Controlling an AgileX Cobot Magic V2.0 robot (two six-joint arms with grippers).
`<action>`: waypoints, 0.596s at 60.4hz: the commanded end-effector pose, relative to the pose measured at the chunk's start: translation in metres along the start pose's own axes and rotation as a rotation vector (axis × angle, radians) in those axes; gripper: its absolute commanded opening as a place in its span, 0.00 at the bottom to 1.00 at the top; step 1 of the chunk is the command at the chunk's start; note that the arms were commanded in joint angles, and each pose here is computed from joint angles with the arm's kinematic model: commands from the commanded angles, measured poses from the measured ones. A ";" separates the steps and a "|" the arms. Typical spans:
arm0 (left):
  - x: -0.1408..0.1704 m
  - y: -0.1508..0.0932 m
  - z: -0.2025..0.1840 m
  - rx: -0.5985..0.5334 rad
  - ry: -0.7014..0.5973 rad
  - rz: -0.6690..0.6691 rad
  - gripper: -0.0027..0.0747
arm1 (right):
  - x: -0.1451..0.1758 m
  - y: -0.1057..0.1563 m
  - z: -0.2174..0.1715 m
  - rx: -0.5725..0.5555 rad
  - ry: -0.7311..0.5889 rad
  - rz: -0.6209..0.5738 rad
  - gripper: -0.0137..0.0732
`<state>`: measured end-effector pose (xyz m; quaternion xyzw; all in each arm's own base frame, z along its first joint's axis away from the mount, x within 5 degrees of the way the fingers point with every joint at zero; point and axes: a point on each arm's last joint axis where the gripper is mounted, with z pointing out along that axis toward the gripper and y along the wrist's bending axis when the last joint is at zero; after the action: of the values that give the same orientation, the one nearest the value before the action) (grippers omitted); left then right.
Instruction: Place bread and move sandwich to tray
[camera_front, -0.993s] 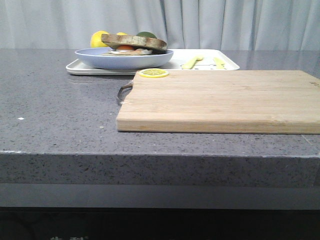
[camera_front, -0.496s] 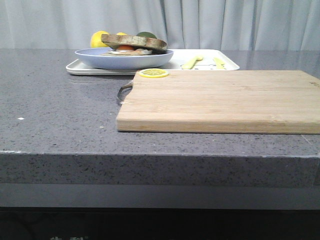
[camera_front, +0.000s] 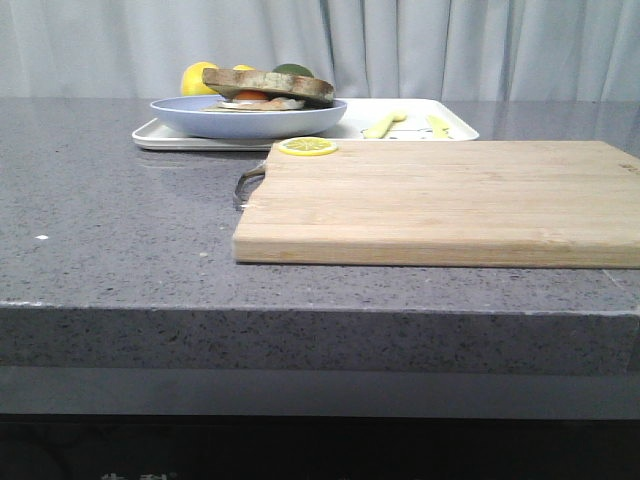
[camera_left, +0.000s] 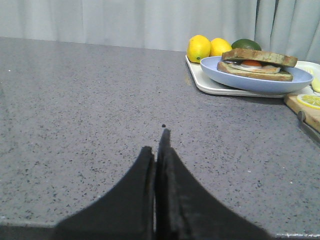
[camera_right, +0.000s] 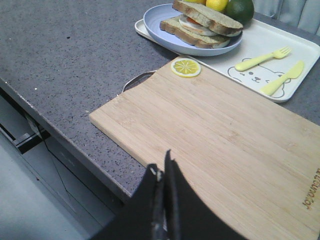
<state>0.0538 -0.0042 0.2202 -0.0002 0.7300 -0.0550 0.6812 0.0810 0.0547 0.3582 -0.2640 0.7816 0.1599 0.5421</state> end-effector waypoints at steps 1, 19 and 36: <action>-0.005 0.000 0.002 0.008 -0.139 -0.012 0.01 | -0.014 -0.002 -0.004 0.019 -0.095 -0.006 0.08; 0.007 0.003 0.000 -0.024 -0.188 -0.011 0.01 | -0.014 -0.002 -0.004 0.019 -0.095 -0.006 0.08; 0.007 0.003 0.000 -0.024 -0.188 -0.011 0.01 | -0.014 -0.002 -0.004 0.019 -0.096 -0.006 0.08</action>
<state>0.0562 -0.0021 0.2060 -0.0160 0.7017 -0.0440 0.7109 0.0810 0.0548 0.3582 -0.2637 0.7816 0.1607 0.5420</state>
